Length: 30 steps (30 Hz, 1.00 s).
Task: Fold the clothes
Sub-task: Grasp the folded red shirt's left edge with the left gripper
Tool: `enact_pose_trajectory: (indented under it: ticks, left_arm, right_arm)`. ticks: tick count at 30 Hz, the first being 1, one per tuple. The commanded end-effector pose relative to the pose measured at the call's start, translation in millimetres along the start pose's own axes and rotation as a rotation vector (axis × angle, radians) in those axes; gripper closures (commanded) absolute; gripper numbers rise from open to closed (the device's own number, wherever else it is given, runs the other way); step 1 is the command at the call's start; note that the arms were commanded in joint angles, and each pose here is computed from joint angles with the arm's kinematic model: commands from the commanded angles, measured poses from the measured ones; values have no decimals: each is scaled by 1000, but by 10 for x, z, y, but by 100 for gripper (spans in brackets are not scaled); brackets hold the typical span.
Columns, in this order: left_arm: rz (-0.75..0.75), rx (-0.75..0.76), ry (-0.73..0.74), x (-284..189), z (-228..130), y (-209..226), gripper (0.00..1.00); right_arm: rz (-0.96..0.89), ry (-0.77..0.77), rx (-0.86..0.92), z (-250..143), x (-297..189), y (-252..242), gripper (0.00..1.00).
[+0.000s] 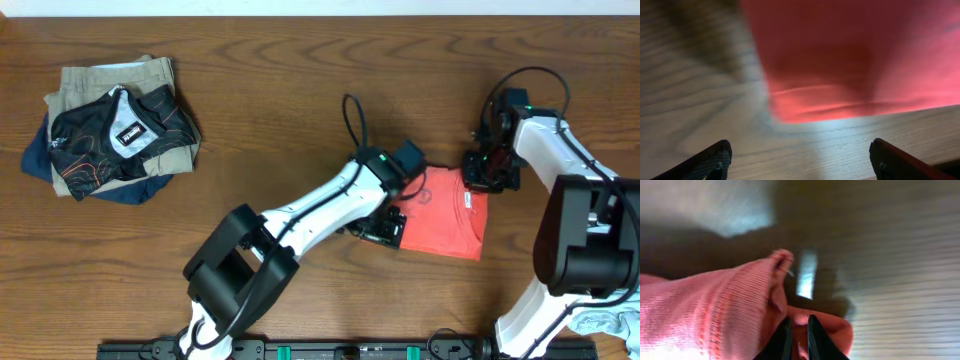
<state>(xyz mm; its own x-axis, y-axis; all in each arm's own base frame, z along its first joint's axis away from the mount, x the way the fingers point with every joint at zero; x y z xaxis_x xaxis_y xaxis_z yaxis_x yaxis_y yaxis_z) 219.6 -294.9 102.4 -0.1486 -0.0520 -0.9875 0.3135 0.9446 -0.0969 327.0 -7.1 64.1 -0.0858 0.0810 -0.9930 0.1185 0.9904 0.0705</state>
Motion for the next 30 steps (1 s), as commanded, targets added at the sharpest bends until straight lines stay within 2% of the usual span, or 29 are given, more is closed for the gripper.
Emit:
enact_pose_trajectory:
  ticks: [1, 8, 14, 18, 21, 24, 27, 30]
  left_arm:
    - [24, 7, 11, 90, -4, 2, 11]
    - [201, 6, -83, 73, 107, 216, 11]
    - [258, -70, -57, 14, 176, 551, 11]
    - [265, -168, -12, -63, 215, 891, 12]
    - [224, -232, 19, -113, 228, 1059, 11]
    - [119, -283, 55, -125, 247, 1094, 11]
    - [-5, -306, 99, -128, 240, 1012, 11]
    - [-41, -332, 121, -131, 218, 965, 12]
  right_arm:
    - [56, 72, -57, -113, 81, 140, 90]
    - [116, 203, -48, -356, 45, 231, 94]
    - [258, 295, -53, -530, -13, 504, 94]
    - [280, 329, -111, -630, -2, 736, 93]
    - [264, 349, -179, -724, 26, 922, 92]
    - [241, 360, -234, -796, 47, 1060, 91]
    - [184, 359, -223, -809, 66, 1057, 92]
    - [129, 346, -190, -775, 66, 964, 95]
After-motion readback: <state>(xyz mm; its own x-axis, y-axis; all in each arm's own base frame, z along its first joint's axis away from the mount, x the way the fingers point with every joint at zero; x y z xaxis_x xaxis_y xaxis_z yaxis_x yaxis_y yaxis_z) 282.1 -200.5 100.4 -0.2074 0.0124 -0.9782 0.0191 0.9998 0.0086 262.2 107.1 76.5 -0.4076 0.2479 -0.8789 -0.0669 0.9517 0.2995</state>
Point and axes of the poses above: each gripper's point midway between its finger pads, its own x axis out along the fingers, its own y axis along the line the jaws close on, z = x × y, the point moved 6 cm from there along -x, back along the fingers, and after that the axes turned 1 degree about -x, right-handed, at the moved point
